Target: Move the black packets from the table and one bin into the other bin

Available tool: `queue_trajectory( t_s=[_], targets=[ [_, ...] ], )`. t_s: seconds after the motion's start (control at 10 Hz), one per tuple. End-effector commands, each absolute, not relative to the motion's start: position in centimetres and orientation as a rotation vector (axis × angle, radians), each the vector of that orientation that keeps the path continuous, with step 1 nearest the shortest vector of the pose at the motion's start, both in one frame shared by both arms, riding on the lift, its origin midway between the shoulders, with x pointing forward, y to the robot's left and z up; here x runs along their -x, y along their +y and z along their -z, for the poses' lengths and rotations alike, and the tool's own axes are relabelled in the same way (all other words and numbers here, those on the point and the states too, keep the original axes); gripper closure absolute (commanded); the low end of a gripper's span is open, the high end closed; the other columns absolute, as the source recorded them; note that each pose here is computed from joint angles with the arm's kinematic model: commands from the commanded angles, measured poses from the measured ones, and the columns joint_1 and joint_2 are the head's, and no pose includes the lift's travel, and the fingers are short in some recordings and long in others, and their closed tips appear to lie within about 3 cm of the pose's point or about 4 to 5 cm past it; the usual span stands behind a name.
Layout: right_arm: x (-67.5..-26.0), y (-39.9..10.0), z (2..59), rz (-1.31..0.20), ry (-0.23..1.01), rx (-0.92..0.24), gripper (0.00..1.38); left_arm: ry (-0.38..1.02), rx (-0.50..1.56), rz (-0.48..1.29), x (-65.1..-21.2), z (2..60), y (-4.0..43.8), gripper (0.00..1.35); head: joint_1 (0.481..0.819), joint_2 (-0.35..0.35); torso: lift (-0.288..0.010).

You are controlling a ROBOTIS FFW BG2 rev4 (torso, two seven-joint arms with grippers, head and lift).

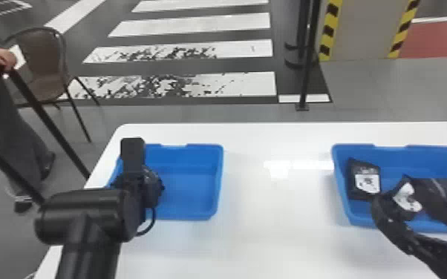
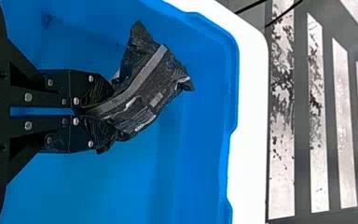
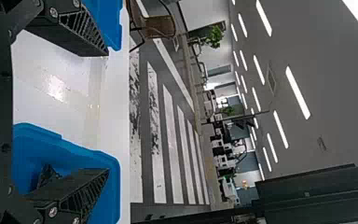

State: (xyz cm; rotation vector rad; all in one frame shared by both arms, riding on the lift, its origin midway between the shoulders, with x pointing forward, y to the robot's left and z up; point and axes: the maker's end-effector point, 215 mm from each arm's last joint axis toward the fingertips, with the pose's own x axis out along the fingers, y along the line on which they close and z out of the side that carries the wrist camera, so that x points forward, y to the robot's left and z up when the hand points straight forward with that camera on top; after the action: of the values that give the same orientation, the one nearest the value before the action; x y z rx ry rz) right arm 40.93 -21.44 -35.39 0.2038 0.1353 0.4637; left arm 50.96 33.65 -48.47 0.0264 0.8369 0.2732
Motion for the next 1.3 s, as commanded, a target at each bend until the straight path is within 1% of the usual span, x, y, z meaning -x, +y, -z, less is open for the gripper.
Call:
queue_trajectory(
  t_s=[0.0,0.1,0.3,0.4,0.6,0.7,0.9,1.2],
  targets=[
    [-40.9,-21.5,35.5,-0.463,0.136,-0.205,0.14,0.783,-0.036,-0.271,-51.1,46.9,33.3,1.21,0.695,0.148,-0.110],
    [-41.0,-21.5,35.4,-0.463,0.135,-0.203,0.14,0.724,-0.055,-0.266,-51.1,45.1,32.9,1.21,0.695,0.147,-0.110],
    [-41.9,-21.2,33.3,-0.475,0.092,-0.193,0.14,0.556,-0.080,-0.198,-50.8,40.8,29.5,1.21,0.695,0.137,-0.110],
    [-42.6,-20.9,31.8,-0.486,0.068,-0.201,0.14,0.457,-0.103,-0.131,-51.2,38.7,26.6,1.21,0.695,0.120,-0.110],
    [-44.5,-19.7,28.1,-0.526,-0.002,-0.235,0.14,0.299,-0.143,0.004,-51.3,36.0,20.3,1.21,0.695,0.058,-0.110],
    [-45.4,-18.9,25.6,-0.551,-0.045,-0.230,0.14,0.220,-0.187,0.042,-51.1,34.4,18.5,1.21,0.695,0.025,-0.110],
    [-46.4,-17.0,21.9,-0.608,-0.100,-0.226,0.14,0.069,-0.253,0.119,-50.9,32.4,15.7,1.21,0.695,-0.004,-0.110],
    [-46.7,-14.0,19.4,-0.686,-0.127,-0.260,0.14,-0.107,-0.323,0.217,-49.1,29.6,11.4,1.21,0.694,-0.020,-0.110]
  ],
)
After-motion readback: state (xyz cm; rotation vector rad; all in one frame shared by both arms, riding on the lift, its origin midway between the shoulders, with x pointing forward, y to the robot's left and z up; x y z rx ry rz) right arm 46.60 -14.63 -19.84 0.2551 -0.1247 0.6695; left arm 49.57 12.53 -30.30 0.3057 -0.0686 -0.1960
